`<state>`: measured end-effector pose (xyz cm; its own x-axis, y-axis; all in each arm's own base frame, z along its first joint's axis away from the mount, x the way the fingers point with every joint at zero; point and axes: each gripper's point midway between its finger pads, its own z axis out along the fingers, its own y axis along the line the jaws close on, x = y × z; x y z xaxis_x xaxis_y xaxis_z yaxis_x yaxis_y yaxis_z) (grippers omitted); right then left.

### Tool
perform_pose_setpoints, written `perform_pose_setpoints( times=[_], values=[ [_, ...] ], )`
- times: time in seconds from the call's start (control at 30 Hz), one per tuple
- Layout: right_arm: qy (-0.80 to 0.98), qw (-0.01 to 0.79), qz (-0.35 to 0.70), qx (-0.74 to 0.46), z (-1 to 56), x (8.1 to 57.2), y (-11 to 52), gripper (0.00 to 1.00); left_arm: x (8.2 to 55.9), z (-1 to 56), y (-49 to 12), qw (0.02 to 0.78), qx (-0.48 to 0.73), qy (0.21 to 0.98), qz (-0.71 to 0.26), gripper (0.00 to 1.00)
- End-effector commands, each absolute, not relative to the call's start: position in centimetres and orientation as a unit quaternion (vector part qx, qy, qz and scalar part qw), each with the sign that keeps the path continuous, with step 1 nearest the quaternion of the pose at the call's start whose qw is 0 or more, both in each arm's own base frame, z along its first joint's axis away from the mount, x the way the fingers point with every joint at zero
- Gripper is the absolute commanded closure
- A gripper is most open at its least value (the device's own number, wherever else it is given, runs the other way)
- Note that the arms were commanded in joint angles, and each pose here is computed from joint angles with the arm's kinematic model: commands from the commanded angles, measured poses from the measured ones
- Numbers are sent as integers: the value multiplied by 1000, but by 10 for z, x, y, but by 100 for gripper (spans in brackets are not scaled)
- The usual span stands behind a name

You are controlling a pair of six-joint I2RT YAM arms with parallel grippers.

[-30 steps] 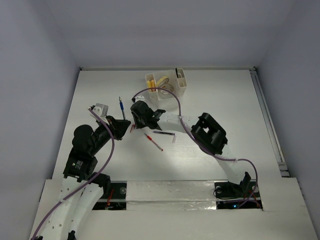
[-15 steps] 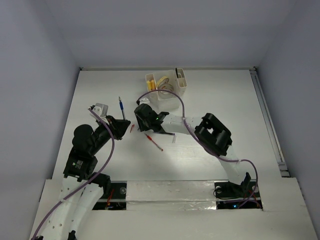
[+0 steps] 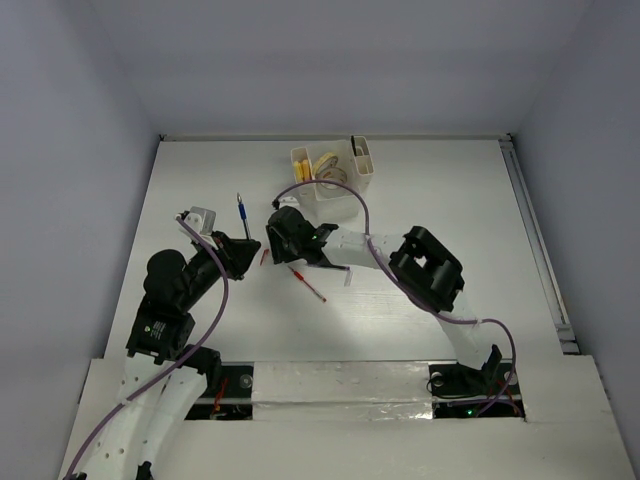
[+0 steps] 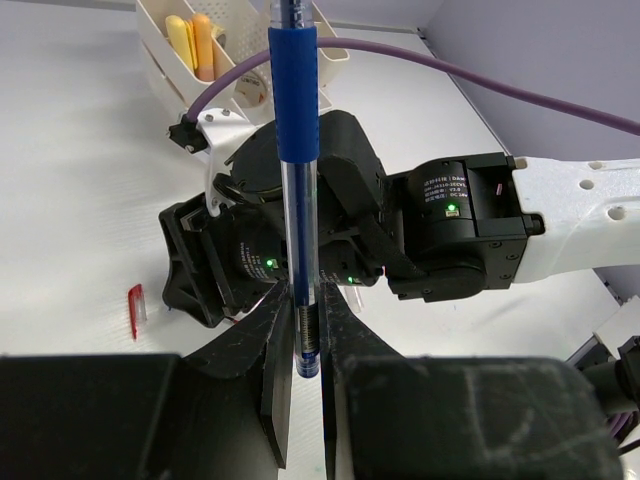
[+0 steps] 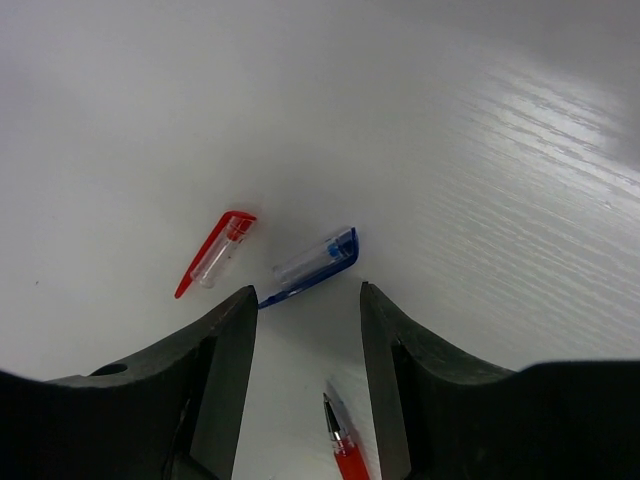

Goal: Sort the stationery into containers
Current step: Pick up the pen cap from the center of the board.

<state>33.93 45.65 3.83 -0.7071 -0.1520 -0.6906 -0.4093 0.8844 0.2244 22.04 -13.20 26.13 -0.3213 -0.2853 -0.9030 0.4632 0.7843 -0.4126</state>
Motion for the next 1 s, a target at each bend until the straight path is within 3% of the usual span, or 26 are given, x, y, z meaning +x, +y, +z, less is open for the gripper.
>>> perform_pose_setpoints(
  times=[0.0,0.37,0.7,0.87,0.97],
  values=[
    [891,364,232,-142,59,343,480,48,220,279,-133,603,72,724,-328,100],
    [902,370,164,-150,32,358,471,49,220,279,-133,602,72,724,-328,100],
    [905,373,101,-177,18,361,447,74,221,279,-131,604,69,724,-326,100],
    [902,375,80,-197,18,359,436,76,221,279,-131,603,71,725,-326,100],
    [902,375,67,-204,19,359,431,71,222,279,-129,605,67,725,-323,100]
  ],
)
